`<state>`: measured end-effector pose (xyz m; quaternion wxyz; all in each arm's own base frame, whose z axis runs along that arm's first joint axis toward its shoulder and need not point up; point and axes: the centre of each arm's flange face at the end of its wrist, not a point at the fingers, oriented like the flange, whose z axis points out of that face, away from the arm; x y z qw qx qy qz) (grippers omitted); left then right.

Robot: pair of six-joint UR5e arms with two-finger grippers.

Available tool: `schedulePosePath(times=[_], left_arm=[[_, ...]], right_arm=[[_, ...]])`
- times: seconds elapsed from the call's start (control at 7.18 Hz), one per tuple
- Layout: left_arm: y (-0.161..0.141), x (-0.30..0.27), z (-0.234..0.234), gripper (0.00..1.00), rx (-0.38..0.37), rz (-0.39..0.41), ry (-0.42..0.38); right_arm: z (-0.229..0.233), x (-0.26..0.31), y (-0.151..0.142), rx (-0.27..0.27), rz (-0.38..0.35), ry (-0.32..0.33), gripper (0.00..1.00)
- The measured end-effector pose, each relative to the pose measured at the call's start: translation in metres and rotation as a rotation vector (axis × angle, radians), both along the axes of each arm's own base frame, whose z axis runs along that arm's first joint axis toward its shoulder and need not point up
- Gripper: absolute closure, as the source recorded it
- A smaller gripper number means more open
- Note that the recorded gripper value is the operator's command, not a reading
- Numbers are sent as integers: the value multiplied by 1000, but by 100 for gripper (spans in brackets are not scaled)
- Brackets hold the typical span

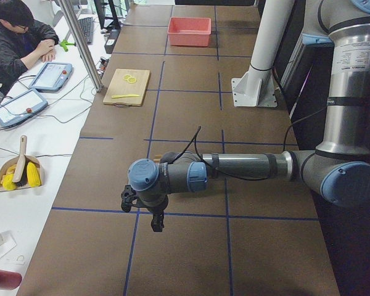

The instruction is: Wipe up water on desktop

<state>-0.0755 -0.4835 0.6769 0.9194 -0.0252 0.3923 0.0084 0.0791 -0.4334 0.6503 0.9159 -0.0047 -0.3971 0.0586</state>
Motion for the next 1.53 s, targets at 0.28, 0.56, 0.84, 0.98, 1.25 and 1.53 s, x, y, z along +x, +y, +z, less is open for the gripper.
schedulePosePath(times=[0.28,0.56,0.84,0.98,1.25,1.53], left_arm=[[1,0,1,0,-1,0,2],[1,0,0,0,-1,0,3],[-1,0,-1,0,3,0,2],[-2,0,-2,0,5,0,-1],[-3,0,-3,0,8,0,-5],[-10,0,-13,0,29,2,-4]], right_arm=[[-1,0,-1,-1,2,0,0],[-1,0,-1,-1,2,1,0],[-1,0,-1,-1,3,0,0],[-1,0,-1,0,3,-1,0],[-2,0,-1,1,2,-1,0],[-4,0,-3,4,3,-2,0]])
